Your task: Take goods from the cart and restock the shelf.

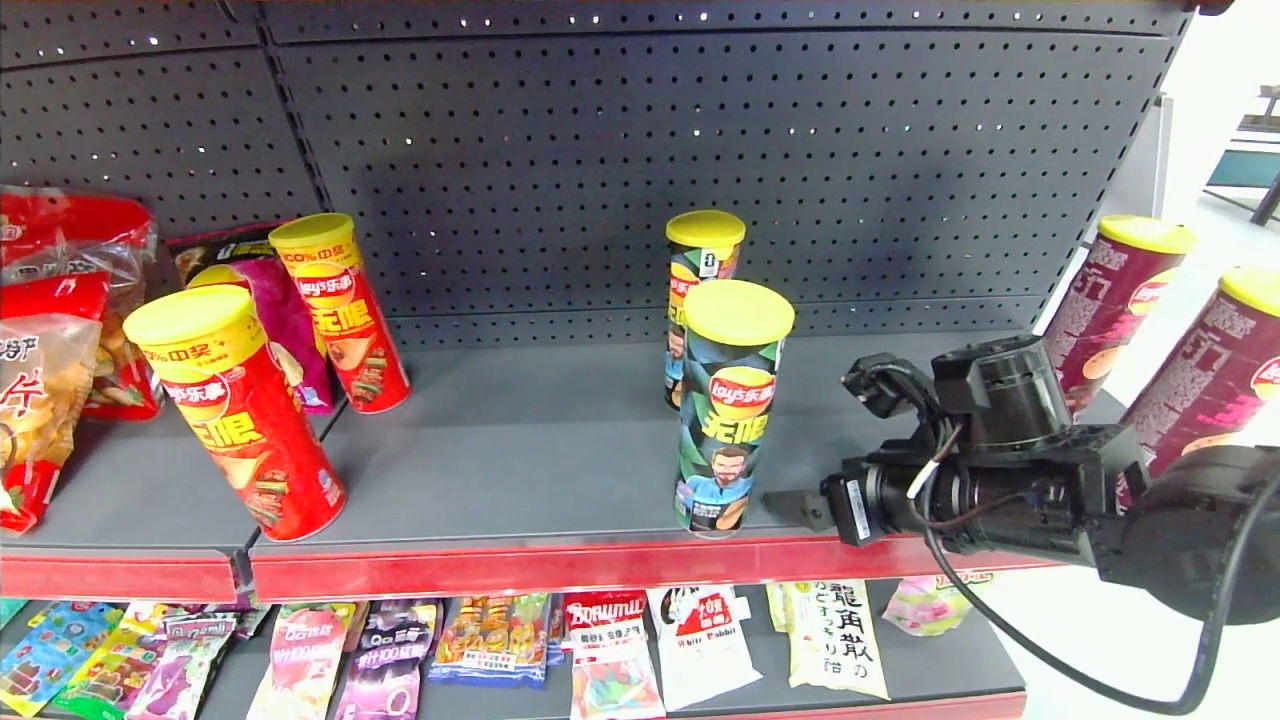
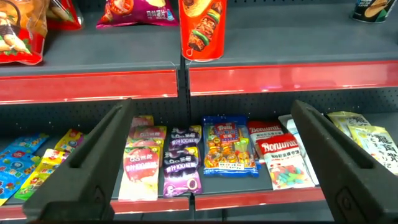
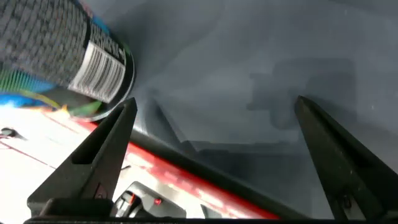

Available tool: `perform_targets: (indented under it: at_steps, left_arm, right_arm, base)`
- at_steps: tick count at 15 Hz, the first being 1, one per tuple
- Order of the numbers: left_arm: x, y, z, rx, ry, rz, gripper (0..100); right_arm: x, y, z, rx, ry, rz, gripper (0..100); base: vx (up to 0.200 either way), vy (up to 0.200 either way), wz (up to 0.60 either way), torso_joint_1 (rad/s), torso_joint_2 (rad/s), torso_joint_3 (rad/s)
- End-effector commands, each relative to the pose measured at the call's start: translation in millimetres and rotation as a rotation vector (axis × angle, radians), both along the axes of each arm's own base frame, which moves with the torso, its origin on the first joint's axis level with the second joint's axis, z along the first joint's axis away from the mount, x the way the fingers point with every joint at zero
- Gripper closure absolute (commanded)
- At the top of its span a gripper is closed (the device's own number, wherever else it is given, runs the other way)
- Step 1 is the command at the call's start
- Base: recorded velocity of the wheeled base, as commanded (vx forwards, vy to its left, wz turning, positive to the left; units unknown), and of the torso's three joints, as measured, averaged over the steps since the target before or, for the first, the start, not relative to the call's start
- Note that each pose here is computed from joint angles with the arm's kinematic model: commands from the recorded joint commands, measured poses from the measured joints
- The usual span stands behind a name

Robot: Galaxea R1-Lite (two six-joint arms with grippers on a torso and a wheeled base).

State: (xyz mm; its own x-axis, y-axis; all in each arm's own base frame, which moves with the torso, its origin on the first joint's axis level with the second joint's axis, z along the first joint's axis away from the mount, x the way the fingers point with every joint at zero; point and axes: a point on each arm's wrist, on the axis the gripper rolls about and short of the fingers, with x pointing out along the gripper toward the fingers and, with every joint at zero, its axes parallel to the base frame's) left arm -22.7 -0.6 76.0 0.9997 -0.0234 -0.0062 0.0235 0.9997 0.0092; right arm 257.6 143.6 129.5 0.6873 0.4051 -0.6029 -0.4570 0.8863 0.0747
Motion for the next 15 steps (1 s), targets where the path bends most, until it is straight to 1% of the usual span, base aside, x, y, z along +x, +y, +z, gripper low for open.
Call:
perform_targets:
  at_steps: [1,10,15]
  left_arm:
    - [0,0.0,0.0,0.0,0.002,0.0,0]
    - [0,0.0,0.0,-0.002,0.002,0.0,0]
    - [0,0.0,0.0,0.0,0.002,0.0,0]
  right_arm:
    - [4,4,-6,-0.012,0.02,0.003,0]
    - [1,22,-8,-0.033,0.007,0.033,0]
    - [-1,26,-8,-0.038,0.004,0.04,0]
  base:
    - [0.0,0.0,0.0,0.0,0.0,0.0]
    - [0.0,0.0,0.0,0.0,0.0,0.0]
    - [0.0,0.0,0.0,0.0,0.0,0.0]
